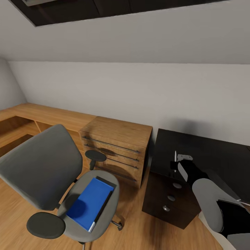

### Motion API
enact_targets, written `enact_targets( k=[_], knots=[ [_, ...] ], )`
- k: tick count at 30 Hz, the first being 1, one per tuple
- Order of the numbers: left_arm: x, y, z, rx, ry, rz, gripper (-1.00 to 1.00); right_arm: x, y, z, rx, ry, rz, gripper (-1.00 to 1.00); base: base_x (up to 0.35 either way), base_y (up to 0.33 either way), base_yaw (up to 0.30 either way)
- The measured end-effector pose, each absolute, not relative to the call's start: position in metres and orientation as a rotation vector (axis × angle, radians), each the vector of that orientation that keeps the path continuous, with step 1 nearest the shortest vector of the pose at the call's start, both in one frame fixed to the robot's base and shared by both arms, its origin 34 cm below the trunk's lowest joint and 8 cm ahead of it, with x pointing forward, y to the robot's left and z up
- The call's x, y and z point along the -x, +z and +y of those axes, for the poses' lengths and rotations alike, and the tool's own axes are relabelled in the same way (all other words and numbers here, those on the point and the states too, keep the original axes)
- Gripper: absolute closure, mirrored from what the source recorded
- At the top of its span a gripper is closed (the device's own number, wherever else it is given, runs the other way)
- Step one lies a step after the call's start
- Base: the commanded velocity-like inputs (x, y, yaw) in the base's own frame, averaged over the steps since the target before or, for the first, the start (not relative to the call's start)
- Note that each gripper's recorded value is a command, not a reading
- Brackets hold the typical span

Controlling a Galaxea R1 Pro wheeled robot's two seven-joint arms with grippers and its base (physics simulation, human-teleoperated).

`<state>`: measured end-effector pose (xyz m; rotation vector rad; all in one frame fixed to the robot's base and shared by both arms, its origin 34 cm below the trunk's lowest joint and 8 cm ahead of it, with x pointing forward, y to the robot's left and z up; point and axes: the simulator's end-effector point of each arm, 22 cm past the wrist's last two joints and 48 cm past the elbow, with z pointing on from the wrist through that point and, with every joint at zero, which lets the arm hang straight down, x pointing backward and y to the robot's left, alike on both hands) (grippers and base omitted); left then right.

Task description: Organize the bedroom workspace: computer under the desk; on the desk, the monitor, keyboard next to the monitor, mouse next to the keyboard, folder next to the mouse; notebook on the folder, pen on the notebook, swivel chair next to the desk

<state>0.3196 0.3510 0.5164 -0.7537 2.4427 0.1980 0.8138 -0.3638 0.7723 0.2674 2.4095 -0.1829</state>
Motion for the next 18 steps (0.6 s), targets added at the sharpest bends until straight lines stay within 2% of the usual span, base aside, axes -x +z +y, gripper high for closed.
enact_targets(
  k=[18],
  knots=[
    [-0.3173,0.5158,0.3529,0.752,0.201,2.448,-1.00,-0.8138,0.7724,-0.3639,-0.267,-0.184,2.409,1.00,0.000,0.000,0.000]
  ],
)
